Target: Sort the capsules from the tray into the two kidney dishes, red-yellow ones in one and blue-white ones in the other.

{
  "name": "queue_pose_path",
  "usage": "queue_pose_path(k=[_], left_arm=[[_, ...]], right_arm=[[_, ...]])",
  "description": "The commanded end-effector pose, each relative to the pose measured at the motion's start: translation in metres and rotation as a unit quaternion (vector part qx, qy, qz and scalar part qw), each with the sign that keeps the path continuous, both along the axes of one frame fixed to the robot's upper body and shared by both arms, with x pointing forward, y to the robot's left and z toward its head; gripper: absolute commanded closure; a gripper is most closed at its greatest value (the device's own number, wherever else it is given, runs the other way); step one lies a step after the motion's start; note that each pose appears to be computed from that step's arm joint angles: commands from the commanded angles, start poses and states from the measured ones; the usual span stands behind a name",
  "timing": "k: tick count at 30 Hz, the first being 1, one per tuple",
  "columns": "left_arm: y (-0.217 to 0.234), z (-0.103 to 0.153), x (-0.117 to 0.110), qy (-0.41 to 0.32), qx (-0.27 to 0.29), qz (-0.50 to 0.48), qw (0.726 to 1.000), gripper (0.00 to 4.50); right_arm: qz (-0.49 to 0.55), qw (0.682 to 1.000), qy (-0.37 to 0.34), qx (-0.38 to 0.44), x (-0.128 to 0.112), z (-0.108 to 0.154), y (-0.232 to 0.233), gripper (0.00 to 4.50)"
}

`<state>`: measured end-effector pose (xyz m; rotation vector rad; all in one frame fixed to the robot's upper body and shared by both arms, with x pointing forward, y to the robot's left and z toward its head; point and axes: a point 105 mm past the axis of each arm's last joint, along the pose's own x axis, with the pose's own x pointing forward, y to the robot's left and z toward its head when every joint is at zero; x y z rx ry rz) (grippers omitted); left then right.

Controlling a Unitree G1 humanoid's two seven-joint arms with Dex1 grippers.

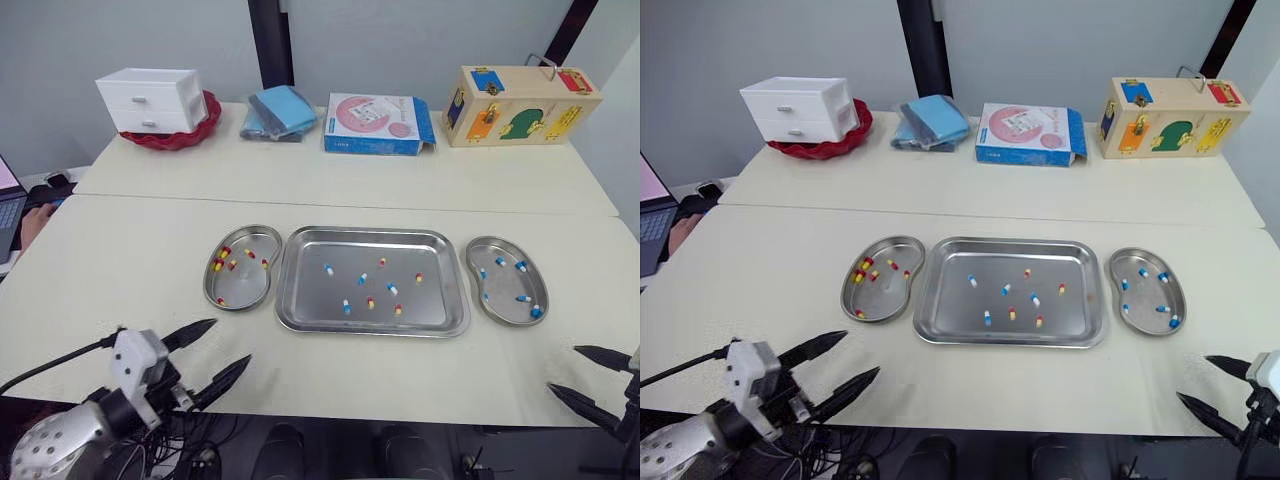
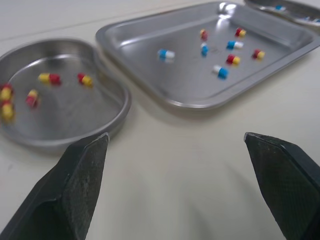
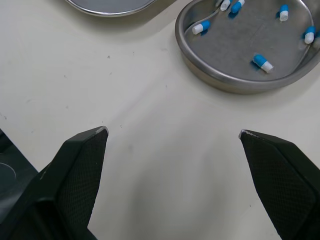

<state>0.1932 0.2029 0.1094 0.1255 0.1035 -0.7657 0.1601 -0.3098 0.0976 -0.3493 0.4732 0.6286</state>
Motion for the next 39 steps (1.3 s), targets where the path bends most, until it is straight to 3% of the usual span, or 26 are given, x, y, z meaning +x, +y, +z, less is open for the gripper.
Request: queue_pose_path(k=[1,8,12,15,22,38,39], left_arm=[[-0.024,0.005,0.003,-0.018,-0.011,-0.052,0.998,0.0],[-0.029,-0.003,0.014,-0.02,-0.02,-0.065,0.997,0.0],[-0.027,-0.007,0.013,-0.015,-0.022,-0.066,0.997,0.0],[-0.026,-0.008,0.013,-0.014,-0.02,-0.067,0.997,0.0],[-0.029,-0.004,0.016,-0.018,-0.017,-0.071,0.997,0.0],[-0.03,-0.001,0.02,-0.025,-0.028,-0.049,0.998,0.0],[-0.029,-0.001,0.02,-0.024,-0.028,-0.048,0.998,0.0]], right_arm=[[0.023,1.0,-0.002,-0.004,-0.006,0.004,0.008,0.06],[0.082,0.996,0.028,0.011,-0.022,0.004,0.037,0.06],[0.158,0.987,0.021,0.035,-0.024,0.014,0.078,0.06],[0.204,0.977,-0.003,0.061,-0.017,0.028,0.109,0.06],[0.229,0.967,-0.048,0.098,0.027,0.051,0.164,0.06],[0.221,0.963,-0.108,0.107,0.075,0.048,0.234,0.06],[0.22,0.963,-0.113,0.105,0.079,0.048,0.238,0.23]])
